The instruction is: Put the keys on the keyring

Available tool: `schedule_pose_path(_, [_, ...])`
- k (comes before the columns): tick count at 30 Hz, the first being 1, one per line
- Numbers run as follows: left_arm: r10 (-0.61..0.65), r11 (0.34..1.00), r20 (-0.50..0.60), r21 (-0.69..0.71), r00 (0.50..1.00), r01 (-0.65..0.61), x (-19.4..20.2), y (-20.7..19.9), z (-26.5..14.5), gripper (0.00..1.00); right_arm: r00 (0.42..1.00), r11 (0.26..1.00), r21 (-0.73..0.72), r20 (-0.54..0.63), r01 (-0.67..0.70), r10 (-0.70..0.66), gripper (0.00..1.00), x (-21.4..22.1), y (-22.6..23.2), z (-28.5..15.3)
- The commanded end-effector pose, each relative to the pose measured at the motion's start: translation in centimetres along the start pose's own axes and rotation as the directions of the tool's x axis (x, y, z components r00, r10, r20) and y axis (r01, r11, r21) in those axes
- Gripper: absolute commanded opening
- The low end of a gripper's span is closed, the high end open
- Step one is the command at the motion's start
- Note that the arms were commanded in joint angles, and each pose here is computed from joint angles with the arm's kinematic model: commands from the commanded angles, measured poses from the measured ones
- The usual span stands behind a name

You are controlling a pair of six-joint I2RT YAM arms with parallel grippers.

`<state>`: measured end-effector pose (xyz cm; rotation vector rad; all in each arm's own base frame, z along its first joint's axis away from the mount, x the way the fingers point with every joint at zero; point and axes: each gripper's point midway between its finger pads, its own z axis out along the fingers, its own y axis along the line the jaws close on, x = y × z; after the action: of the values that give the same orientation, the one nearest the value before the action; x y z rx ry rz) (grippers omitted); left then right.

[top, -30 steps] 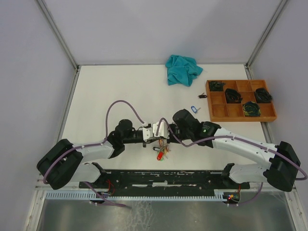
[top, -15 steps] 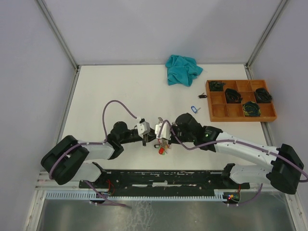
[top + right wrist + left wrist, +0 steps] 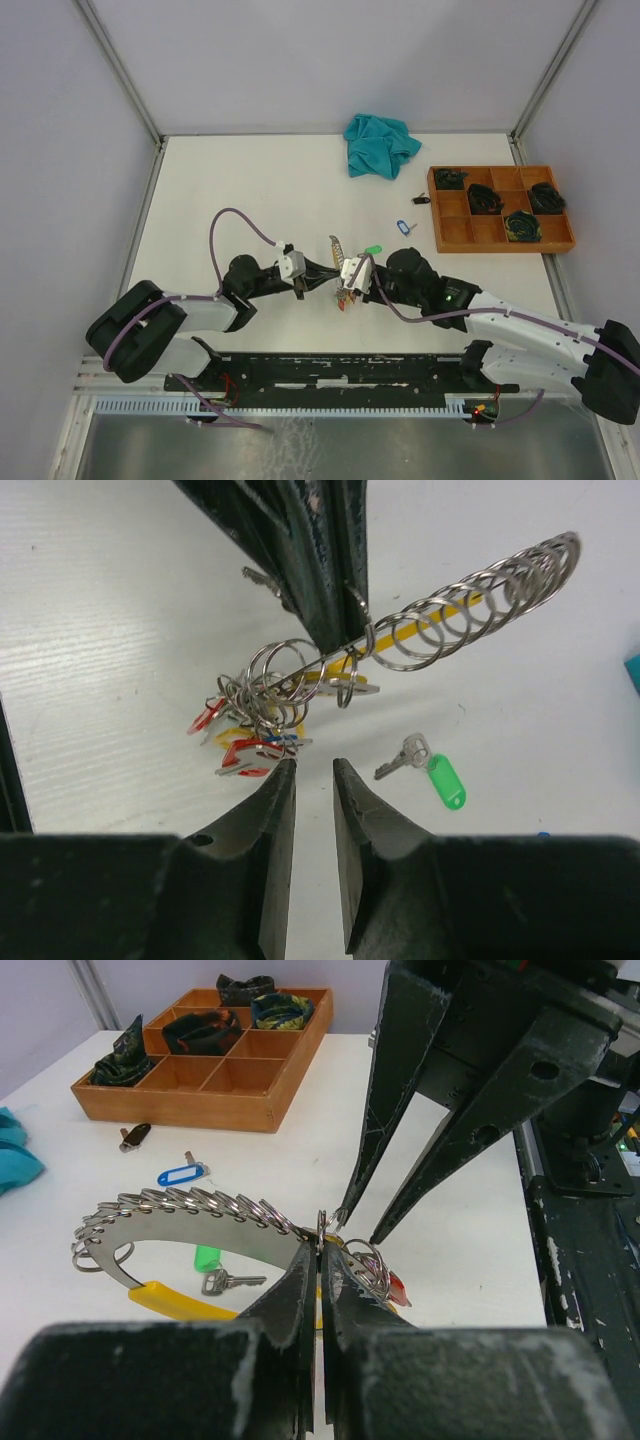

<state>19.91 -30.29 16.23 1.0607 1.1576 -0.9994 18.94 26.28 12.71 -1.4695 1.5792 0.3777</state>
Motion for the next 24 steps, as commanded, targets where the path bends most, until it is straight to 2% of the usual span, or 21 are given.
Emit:
schedule_pose_path(1, [0.024, 0.999, 0.089, -0.035, 0.996, -0.021, -2.4, 0.8, 0.3, 0.03, 0.991, 0.995, 0.095, 0.13, -0.03, 0.017, 0.29, -3.1, -2.3, -0.6])
schedule_pose_path(8, [0.013, 0.999, 0.083, -0.046, 0.996, -0.009, -2.2, 1.0, 0.4, 0.03, 0.973, 0.994, 0.09, 0.226, -0.063, 0.041, 0.3, -5.0, -2.8, -1.2])
schedule_pose_path(24, [0.007, 0.999, 0.081, -0.044, 0.997, -0.004, -2.2, 1.1, 0.5, 0.03, 0.963, 0.997, 0.02, 0.26, -0.08, 0.072, 0.3, -5.7, -2.2, -0.1])
